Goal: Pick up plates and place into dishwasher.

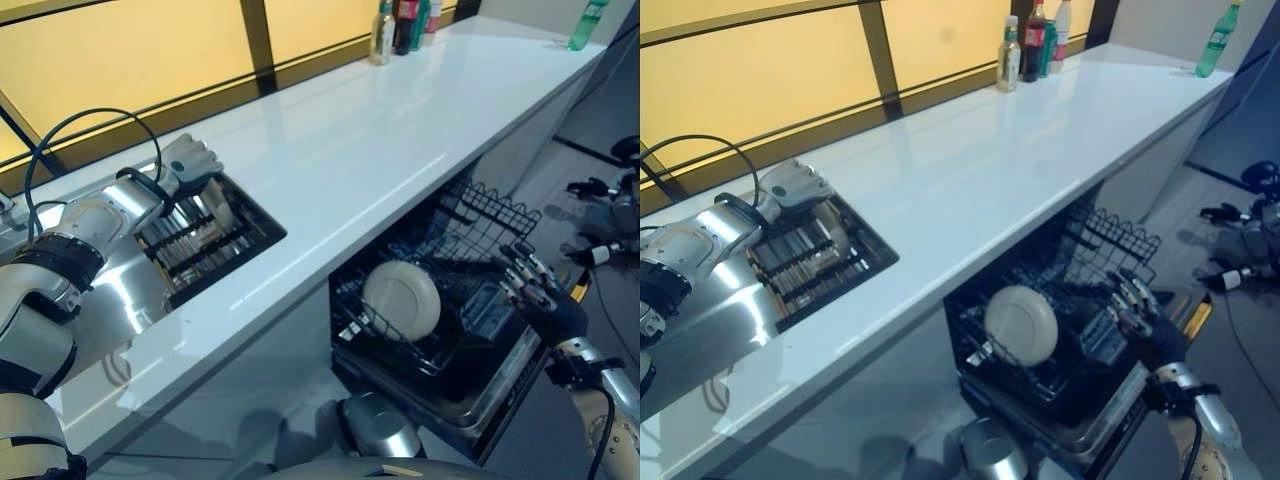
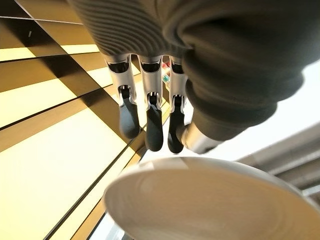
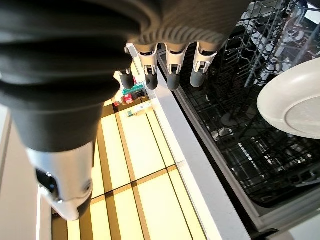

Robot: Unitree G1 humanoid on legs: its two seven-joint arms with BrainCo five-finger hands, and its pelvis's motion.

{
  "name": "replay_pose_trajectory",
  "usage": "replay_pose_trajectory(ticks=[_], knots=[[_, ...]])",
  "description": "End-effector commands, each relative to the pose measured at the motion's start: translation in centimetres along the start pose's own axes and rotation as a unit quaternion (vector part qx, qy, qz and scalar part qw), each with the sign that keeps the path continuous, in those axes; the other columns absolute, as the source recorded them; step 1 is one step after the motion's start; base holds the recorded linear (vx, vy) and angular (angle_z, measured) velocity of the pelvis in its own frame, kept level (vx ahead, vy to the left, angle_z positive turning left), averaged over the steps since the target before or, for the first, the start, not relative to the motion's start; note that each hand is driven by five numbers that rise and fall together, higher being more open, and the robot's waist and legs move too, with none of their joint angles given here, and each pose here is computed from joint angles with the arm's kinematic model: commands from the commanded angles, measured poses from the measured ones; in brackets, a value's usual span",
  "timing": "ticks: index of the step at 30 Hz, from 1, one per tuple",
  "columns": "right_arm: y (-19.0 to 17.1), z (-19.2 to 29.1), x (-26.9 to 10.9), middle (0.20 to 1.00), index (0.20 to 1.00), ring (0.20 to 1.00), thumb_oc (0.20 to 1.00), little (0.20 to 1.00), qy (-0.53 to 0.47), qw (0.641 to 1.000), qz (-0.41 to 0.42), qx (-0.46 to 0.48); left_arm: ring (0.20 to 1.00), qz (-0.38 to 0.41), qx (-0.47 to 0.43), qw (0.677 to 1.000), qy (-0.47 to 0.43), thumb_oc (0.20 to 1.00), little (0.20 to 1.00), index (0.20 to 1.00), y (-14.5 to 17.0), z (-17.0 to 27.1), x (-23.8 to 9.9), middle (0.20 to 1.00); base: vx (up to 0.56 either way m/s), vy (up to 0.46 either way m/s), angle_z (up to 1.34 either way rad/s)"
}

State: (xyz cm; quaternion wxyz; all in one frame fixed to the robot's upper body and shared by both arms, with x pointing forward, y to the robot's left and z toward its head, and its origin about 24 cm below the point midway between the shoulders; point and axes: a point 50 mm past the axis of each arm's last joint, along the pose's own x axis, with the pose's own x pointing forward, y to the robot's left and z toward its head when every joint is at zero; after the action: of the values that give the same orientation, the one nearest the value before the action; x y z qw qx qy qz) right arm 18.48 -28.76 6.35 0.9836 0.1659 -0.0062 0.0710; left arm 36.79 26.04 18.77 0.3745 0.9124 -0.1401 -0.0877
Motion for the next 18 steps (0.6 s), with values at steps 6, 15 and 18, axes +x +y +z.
replay_pose_trajectory(ticks=[6,15,18], knots=[[-0.3,2.8,0.0,1.000,1.000,1.000,1.000,1.000,-0.048,0.998,0.021,-0.029,0.200,0.011,0.000,1.000,0.024,0.200,0.200,0.200,-0.8,-1.3,-1.4,0.200,0.05,0.014,0.01],[-0.4,2.8,-0.3,1.000,1.000,1.000,1.000,1.000,-0.041,0.999,0.016,-0.026,0.200,0.021,-0.009,1.000,0.021,0.200,0.200,0.200,-1.8,-1.1,-2.3,0.200,0.00,0.000,0.00],[-0.3,2.8,-0.3,1.000,1.000,1.000,1.000,1.000,-0.039,0.999,0.018,-0.025,0.200,0.027,-0.023,0.999,0.026,0.200,0.200,0.200,-1.7,-1.0,-2.3,0.200,0.00,0.000,0.00]])
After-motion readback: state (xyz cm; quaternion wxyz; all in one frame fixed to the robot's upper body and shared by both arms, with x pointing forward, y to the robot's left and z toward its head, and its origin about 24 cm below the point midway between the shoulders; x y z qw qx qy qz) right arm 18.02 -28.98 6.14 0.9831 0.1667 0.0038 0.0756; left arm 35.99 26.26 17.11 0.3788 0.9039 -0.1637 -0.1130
